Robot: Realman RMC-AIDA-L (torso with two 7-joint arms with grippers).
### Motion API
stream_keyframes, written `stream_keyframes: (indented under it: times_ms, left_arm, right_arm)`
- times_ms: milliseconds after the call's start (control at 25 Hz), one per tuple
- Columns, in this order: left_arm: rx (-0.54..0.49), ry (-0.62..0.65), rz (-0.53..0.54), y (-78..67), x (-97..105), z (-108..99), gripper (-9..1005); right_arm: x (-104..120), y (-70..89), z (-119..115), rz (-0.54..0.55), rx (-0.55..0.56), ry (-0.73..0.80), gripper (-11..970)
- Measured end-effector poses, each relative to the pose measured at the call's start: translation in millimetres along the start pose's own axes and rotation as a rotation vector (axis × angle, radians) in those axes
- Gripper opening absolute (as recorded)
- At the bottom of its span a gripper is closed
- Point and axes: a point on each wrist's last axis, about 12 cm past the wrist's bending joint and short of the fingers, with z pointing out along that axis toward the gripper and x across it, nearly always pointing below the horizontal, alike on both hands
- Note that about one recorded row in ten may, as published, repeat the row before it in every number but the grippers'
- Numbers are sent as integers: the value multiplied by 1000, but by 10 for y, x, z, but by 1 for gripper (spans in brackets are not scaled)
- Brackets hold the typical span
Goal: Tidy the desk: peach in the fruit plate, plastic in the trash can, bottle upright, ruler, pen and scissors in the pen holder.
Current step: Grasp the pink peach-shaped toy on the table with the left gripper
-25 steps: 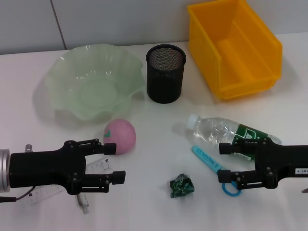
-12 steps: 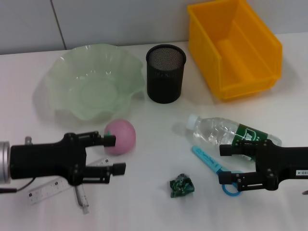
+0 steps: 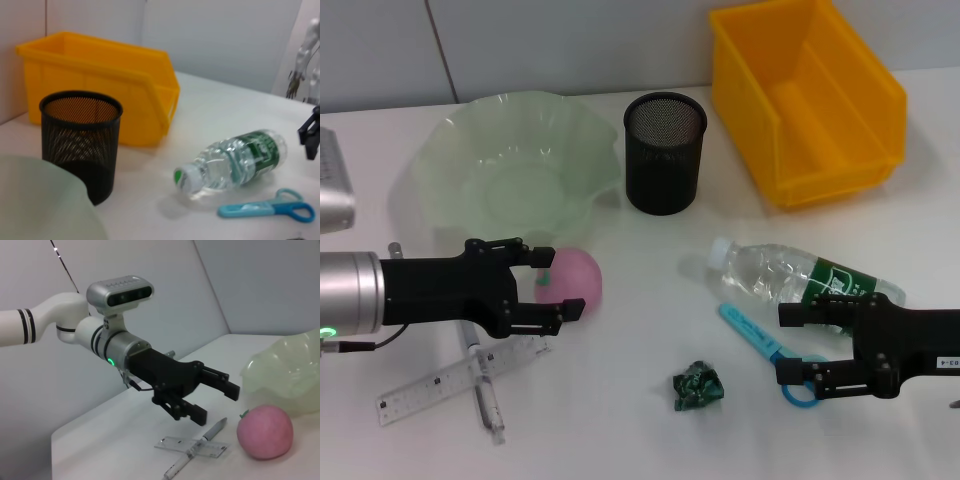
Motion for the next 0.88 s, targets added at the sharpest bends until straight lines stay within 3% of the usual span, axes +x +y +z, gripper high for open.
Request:
stream_keyframes:
  times_ms: [480, 880]
  left_arm:
    - [-71, 98, 65, 51, 21, 217, 832]
    - [-124, 105, 86, 89, 6, 289, 827]
  right_arm:
    - [3, 1, 1, 1, 0, 0, 815]
    - [-1, 1, 6, 10, -3, 1, 815]
